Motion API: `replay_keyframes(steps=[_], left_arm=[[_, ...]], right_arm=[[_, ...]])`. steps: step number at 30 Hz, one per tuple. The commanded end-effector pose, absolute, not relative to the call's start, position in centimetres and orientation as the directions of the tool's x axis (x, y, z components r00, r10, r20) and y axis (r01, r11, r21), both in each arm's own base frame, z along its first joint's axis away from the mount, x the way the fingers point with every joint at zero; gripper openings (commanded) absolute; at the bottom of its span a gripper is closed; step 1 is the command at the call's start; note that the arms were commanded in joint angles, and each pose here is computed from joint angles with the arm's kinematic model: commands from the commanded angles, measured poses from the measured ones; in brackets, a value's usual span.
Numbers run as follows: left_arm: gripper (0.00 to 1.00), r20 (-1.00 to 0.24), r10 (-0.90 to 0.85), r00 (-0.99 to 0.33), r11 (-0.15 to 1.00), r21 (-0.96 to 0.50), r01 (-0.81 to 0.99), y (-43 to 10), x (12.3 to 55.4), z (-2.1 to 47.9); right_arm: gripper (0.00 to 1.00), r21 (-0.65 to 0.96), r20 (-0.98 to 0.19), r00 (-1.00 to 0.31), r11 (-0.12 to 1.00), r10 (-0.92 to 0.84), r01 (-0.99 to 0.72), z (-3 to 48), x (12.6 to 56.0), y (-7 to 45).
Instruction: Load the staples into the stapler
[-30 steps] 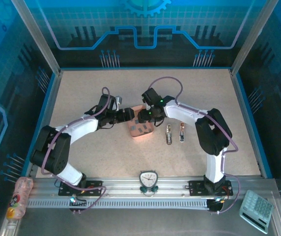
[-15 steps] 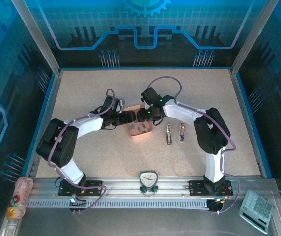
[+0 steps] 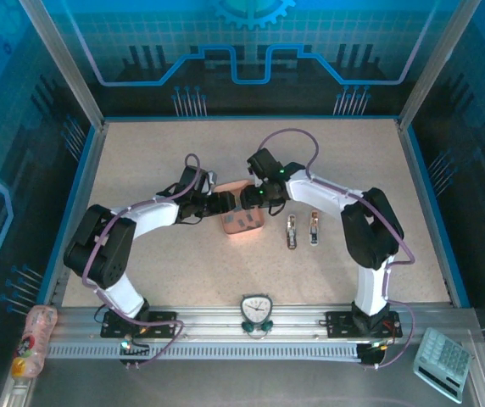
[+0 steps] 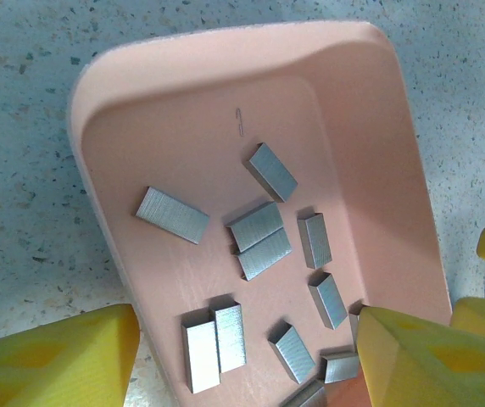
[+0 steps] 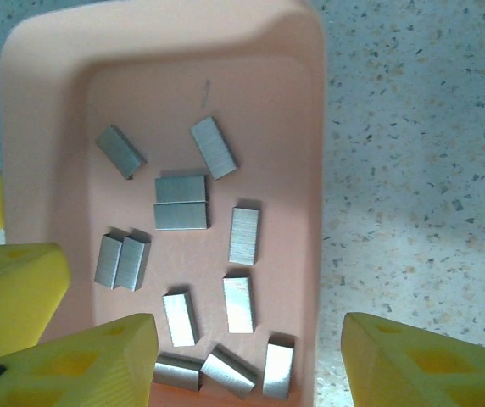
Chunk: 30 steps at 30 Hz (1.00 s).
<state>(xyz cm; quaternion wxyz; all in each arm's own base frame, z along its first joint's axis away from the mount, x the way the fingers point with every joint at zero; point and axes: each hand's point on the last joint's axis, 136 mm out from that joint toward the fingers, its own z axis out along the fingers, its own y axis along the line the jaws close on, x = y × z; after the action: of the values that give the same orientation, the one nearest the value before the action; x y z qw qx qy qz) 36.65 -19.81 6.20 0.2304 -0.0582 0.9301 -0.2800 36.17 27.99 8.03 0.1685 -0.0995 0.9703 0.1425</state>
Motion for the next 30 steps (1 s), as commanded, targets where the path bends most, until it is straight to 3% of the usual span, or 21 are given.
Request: replay_keyframes(steps=[1, 16, 30], left_arm=[[0.69, -0.425, -0.214, -0.880, 0.845, -0.532, 0.051, -20.0, 37.2, 6.8], [0.68, -0.420, -0.222, -0.880, 0.832, -0.552, 0.053, -20.1, 36.6, 7.6], [0.66, -0.387, -0.224, -0.895, 0.804, -0.592, 0.055, -21.6, 33.1, 7.6]], right_arm=[[0.60, 0.214, -0.311, -0.937, 0.948, -0.161, -0.234, 6.5, 36.5, 27.3], [0.55, 0.274, -0.255, -0.954, 0.935, -0.156, -0.226, 5.9, 33.5, 28.1], [0.53, 0.300, -0.262, -0.959, 0.935, -0.112, -0.191, 6.9, 28.9, 27.6]])
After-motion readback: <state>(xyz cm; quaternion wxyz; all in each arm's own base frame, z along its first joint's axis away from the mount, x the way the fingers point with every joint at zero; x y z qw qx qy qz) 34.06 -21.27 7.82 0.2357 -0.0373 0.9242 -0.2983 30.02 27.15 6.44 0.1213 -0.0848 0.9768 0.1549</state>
